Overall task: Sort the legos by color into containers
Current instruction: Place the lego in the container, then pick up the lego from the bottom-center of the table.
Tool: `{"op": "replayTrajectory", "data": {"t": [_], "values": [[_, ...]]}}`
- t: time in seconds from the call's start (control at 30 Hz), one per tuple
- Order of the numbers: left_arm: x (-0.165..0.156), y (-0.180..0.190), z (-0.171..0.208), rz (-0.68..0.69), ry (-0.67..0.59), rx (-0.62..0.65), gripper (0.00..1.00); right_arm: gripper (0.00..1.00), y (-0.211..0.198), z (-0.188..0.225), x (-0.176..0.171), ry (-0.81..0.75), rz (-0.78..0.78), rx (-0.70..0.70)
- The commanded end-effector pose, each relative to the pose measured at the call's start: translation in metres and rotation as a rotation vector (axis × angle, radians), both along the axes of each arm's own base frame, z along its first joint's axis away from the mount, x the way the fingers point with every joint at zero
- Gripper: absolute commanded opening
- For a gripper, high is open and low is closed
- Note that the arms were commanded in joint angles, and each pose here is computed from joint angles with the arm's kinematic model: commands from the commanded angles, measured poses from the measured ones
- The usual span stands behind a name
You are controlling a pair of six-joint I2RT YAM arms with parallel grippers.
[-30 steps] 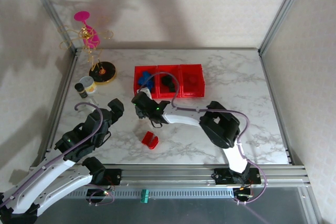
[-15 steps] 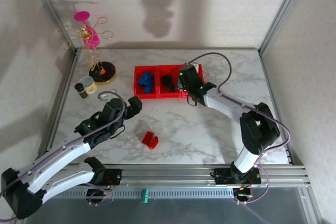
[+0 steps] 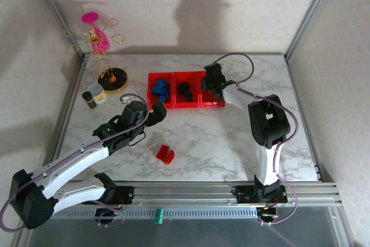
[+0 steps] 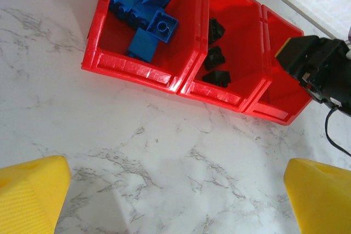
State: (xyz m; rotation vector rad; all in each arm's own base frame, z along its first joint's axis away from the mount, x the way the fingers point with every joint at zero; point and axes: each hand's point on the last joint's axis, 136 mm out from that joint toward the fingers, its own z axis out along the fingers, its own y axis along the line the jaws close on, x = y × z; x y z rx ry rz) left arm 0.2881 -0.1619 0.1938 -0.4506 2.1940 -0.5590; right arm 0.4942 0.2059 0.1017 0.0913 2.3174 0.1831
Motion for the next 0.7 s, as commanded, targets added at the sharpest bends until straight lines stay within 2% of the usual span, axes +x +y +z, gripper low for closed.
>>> {"op": "replayTrajectory", "data": {"t": [0.0, 0.17, 0.33, 0.53, 0.67], "values": [[0.005, 0.0, 0.02, -0.003, -0.047, -0.013, 1.0, 0.56, 0.004, 0.032, 0.006, -0.067, 0.022, 0.026], [0.001, 0.005, 0.025, 0.007, -0.058, -0.013, 1.0, 0.59, 0.011, 0.051, -0.017, -0.074, 0.063, 0.029], [-0.009, 0.019, 0.024, 0.038, -0.062, -0.007, 1.0, 0.64, 0.027, 0.059, -0.064, -0.057, 0.14, 0.047], [-0.026, 0.041, 0.012, 0.088, -0.041, 0.002, 1.0, 0.71, 0.064, 0.052, -0.133, 0.005, 0.305, 0.041], [-0.041, 0.059, 0.001, 0.142, -0.012, 0.014, 1.0, 0.74, 0.106, 0.035, -0.196, 0.083, 0.474, 0.055]]}}
